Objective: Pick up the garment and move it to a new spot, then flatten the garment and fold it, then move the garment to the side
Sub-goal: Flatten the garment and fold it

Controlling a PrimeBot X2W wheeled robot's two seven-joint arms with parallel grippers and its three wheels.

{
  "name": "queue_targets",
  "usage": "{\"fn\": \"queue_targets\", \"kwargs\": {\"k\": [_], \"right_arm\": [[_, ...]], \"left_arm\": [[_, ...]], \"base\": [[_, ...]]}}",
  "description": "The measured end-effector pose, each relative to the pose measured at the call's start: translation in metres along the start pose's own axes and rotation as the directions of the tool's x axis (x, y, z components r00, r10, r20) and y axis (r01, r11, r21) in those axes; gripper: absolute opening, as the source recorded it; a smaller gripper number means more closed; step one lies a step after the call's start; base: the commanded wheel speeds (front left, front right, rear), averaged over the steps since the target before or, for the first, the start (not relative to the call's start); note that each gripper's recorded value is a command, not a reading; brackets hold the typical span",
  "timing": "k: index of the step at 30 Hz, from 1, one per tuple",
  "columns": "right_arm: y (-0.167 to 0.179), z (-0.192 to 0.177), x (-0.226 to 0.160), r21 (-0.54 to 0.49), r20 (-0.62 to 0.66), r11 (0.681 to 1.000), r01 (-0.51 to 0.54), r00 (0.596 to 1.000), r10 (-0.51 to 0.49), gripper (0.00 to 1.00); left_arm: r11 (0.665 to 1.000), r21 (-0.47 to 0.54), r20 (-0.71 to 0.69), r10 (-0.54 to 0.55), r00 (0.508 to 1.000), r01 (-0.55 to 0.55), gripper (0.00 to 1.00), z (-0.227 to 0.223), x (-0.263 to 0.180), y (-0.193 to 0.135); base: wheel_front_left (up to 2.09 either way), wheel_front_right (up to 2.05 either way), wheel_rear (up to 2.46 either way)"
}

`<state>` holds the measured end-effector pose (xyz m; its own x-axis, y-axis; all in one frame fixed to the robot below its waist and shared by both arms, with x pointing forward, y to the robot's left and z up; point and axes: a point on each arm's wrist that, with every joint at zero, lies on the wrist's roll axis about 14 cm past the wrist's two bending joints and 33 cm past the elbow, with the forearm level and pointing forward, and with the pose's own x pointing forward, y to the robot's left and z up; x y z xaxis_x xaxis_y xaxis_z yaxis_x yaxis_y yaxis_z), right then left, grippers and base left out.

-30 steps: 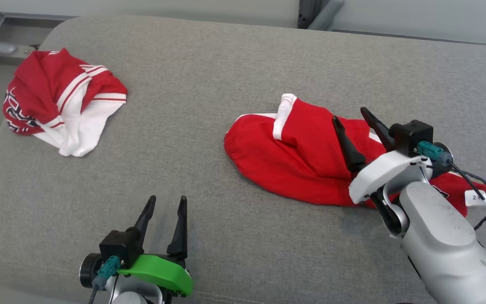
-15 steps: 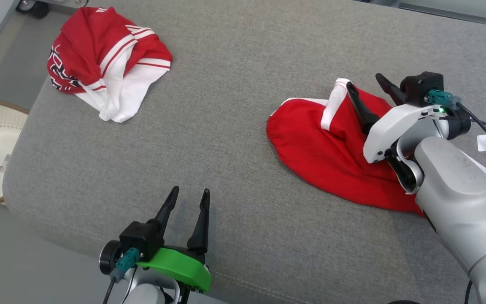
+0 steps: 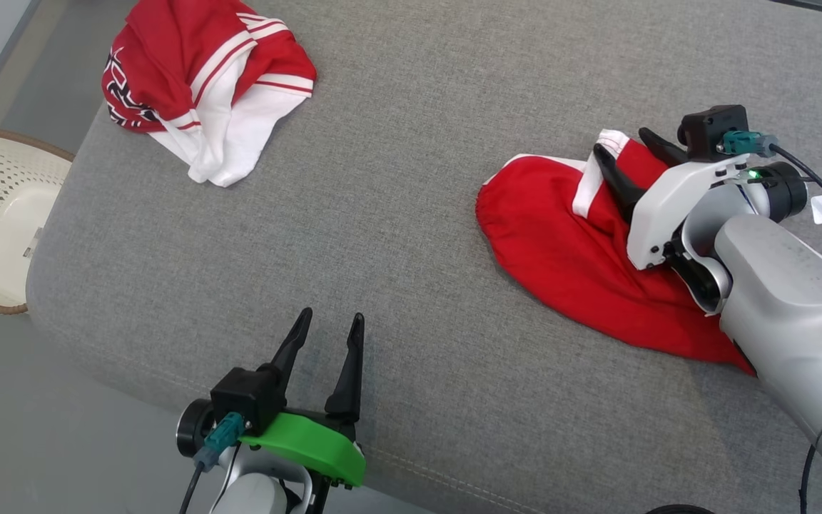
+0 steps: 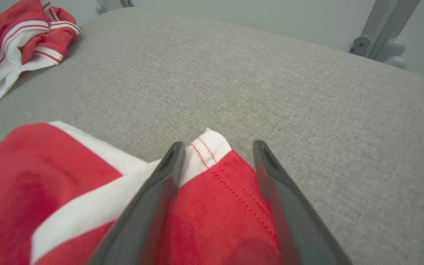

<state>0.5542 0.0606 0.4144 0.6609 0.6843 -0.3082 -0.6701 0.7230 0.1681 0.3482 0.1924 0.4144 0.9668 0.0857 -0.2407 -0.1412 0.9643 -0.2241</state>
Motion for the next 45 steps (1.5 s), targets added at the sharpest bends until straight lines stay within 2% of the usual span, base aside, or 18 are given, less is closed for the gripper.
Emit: {"fn": "queue_targets", "kwargs": {"k": [10,16,23,28,31,35,40,45], "right_arm": [[-0.005,0.005,-0.01,-0.011,0.026,1.0,0.016,1.0,-0.016,0.0],[-0.012,0.02,-0.022,0.001,0.089,0.999,0.042,0.995,-0.042,0.0],[-0.012,0.054,-0.039,0.029,0.205,0.999,0.045,0.977,-0.049,0.0],[0.002,0.091,-0.076,0.095,0.368,0.996,0.0,0.929,-0.035,0.0],[0.002,0.065,-0.11,0.136,0.36,0.99,0.022,0.93,-0.07,0.0],[-0.015,0.018,-0.162,0.204,0.301,0.971,0.121,0.936,-0.18,0.0],[-0.026,-0.04,-0.223,0.295,0.205,0.921,0.255,0.924,-0.321,0.0],[-0.031,-0.073,-0.262,0.312,0.139,0.882,0.354,0.901,-0.411,0.0]], "left_arm": [[1.0,0.0,0.012,-0.015,1.0,0.015,1.0,0.003,0.001,-0.003],[0.999,0.002,0.022,-0.038,0.999,0.038,1.0,0.006,0.004,-0.009],[0.999,0.005,0.034,-0.053,0.998,0.053,1.0,0.009,0.002,-0.011],[0.997,0.013,0.052,-0.078,0.996,0.077,1.0,0.013,0.002,-0.017],[0.995,0.015,0.058,-0.103,0.993,0.102,1.0,0.014,0.003,-0.023],[0.988,0.02,0.068,-0.152,0.986,0.151,1.0,0.018,0.008,-0.037],[0.976,0.028,0.073,-0.219,0.973,0.218,1.0,0.02,0.018,-0.059],[0.957,0.041,0.079,-0.289,0.954,0.287,1.0,0.024,0.026,-0.083]], "base": [[0.0,0.0,0.0],[0.0,0.0,0.0],[0.0,0.0,0.0],[0.0,0.0,0.0],[0.0,0.0,0.0],[0.0,0.0,0.0],[0.0,0.0,0.0],[0.0,0.0,0.0]]}}
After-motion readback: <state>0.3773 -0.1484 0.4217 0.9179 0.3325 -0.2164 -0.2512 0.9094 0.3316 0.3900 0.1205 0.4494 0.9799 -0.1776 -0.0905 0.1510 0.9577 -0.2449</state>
